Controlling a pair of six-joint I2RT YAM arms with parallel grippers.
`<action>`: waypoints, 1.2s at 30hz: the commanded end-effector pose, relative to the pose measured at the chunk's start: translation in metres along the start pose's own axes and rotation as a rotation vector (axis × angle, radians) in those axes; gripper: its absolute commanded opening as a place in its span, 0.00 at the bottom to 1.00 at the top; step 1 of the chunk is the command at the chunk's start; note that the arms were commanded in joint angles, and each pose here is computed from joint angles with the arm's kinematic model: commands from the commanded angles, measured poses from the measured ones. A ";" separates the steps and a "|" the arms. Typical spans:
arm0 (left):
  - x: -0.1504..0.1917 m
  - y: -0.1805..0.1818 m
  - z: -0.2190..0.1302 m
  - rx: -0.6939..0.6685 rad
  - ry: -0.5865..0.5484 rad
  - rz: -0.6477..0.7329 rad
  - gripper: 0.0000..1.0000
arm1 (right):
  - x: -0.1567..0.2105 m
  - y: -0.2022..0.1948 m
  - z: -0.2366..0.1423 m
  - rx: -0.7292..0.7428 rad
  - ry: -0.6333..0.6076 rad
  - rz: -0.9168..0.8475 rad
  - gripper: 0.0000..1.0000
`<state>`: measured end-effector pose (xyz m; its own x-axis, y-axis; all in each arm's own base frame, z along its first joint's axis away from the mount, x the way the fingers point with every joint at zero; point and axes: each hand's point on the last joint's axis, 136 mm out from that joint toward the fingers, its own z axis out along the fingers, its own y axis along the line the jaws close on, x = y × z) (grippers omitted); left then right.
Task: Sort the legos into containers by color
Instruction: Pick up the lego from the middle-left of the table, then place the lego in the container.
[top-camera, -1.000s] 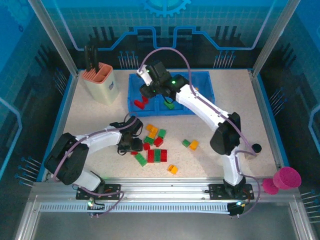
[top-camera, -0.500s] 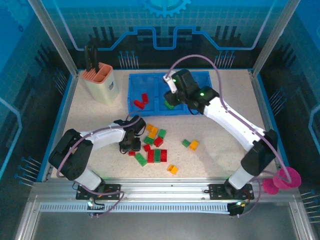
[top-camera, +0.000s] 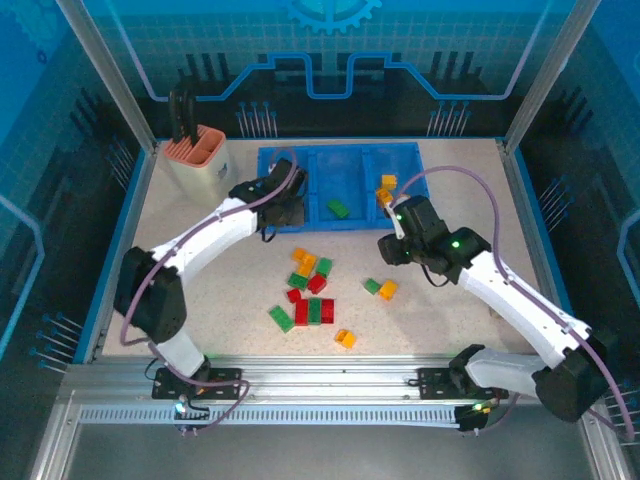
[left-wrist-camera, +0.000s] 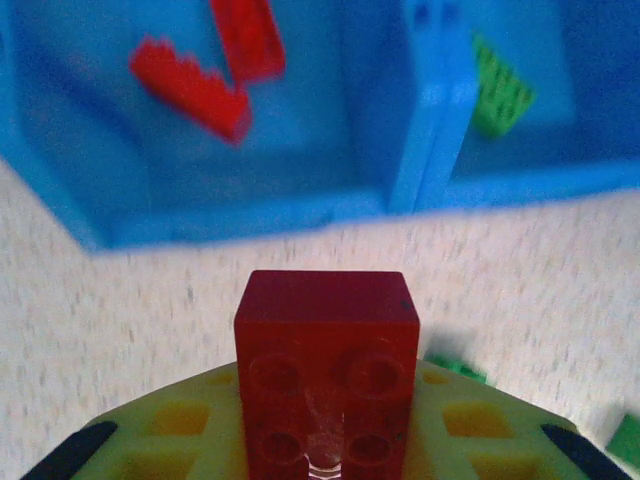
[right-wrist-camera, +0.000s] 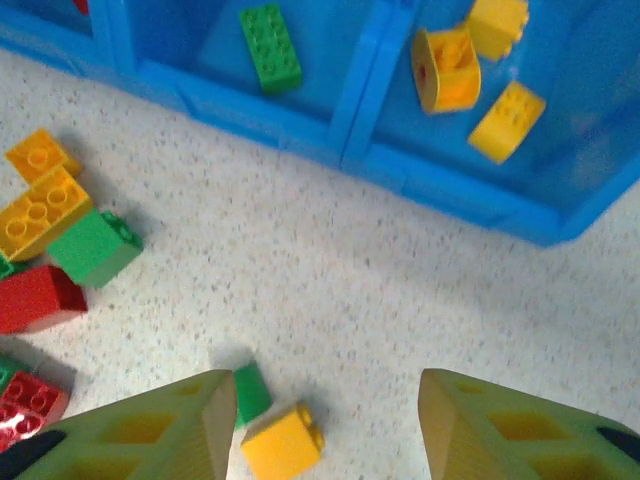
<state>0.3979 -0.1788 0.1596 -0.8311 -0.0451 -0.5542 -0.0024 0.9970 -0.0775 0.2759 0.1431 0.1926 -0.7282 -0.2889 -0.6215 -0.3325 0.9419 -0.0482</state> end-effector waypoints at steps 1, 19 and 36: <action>-0.020 0.018 0.035 -0.086 -0.017 0.037 0.31 | 0.015 -0.007 -0.013 -0.002 0.003 0.063 0.54; -0.091 0.027 0.151 -0.006 -0.012 -0.151 0.31 | 0.016 -0.020 -0.015 0.014 -0.009 0.081 0.55; -0.096 0.000 0.188 0.125 0.022 -0.223 0.39 | 0.003 -0.022 -0.014 0.019 -0.007 0.070 0.55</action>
<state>0.5792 -0.1775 0.0625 -0.8205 -0.2500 -0.5141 -0.1294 0.9572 -0.2590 0.2688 0.1226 0.1967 -0.7483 -0.2270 -0.6233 -0.2778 0.9605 -0.0163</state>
